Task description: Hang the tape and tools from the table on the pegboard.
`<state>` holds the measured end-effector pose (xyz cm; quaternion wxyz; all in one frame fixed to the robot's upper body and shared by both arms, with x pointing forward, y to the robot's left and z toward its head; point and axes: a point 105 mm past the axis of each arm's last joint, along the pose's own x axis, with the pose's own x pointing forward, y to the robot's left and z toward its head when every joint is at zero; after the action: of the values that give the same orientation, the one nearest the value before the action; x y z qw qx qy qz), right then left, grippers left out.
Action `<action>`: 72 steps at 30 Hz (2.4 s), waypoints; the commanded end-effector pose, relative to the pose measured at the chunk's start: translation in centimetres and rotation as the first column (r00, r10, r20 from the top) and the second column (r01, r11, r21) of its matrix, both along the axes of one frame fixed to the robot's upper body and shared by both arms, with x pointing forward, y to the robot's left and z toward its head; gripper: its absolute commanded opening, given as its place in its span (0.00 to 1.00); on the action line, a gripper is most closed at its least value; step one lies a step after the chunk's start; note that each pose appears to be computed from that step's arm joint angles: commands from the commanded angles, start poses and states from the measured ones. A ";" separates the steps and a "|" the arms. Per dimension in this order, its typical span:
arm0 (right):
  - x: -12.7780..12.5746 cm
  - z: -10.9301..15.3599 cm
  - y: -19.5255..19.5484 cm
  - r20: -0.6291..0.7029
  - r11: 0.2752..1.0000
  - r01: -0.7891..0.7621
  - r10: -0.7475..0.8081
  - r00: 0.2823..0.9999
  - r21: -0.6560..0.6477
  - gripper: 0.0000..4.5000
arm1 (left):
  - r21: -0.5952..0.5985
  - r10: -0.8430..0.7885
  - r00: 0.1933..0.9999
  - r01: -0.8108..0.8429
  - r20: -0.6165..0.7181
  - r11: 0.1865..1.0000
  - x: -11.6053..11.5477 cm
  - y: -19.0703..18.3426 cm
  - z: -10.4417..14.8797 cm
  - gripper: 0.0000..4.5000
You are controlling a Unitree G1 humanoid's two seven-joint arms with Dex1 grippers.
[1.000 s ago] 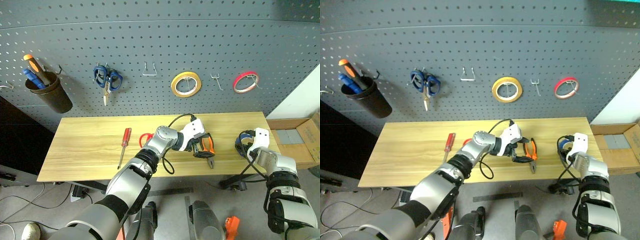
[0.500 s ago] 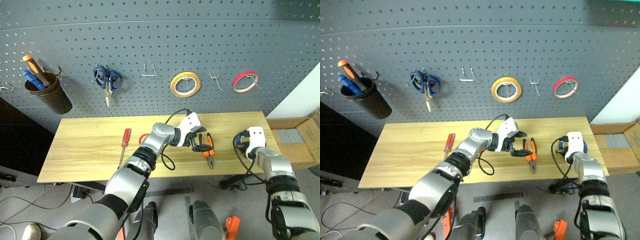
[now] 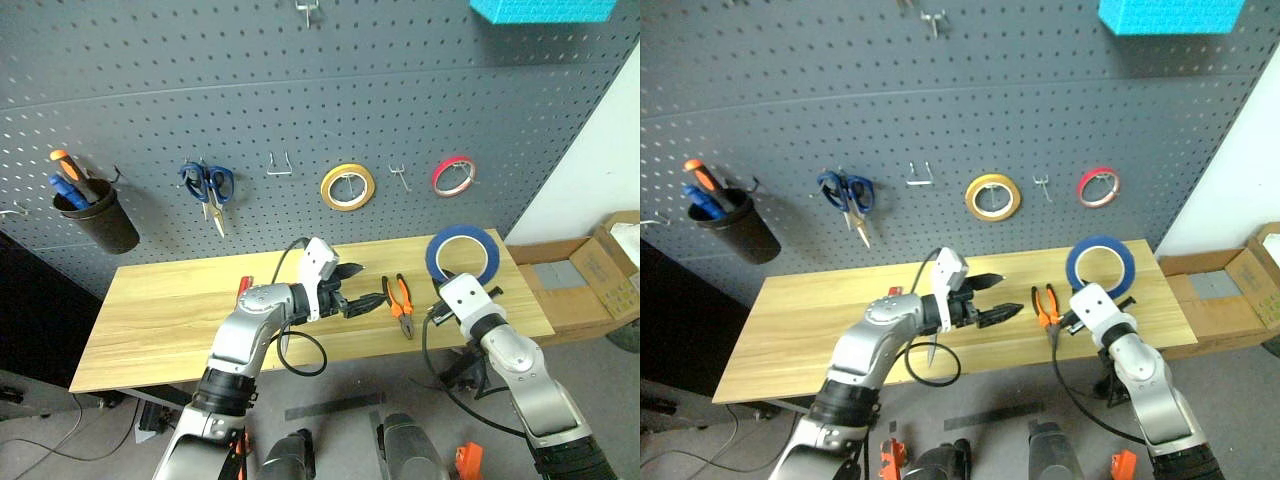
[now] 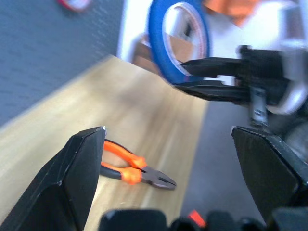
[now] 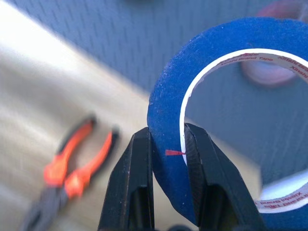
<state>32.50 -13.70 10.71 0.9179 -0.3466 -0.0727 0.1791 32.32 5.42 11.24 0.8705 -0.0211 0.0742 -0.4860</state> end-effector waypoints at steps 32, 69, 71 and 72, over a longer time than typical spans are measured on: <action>9.6 3.1 2.9 -0.177 0.932 -0.245 0.297 0.938 0.266 0.49 | -0.063 0.160 0.977 -0.152 0.139 0.986 3.0 1.8 4.3 1.00; 7.3 -8.2 1.8 -0.827 0.825 0.531 -0.155 0.540 0.192 0.99 | 0.235 0.178 0.984 -0.175 0.008 0.956 -1.7 7.2 -6.2 1.00; 7.4 -8.4 1.1 -0.822 0.826 0.539 -0.186 0.538 0.166 0.99 | 0.228 0.185 0.983 -0.181 0.004 0.957 -1.9 7.2 -6.1 1.00; 7.5 -8.4 0.7 -0.819 0.824 0.544 -0.200 0.538 0.157 0.99 | 0.222 0.191 0.982 -0.186 0.001 0.957 -2.0 7.2 -6.1 1.00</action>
<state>39.25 -12.33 1.33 0.9160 -0.0361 0.3875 0.0972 30.43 12.63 4.12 0.9041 0.0685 0.1539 -0.3927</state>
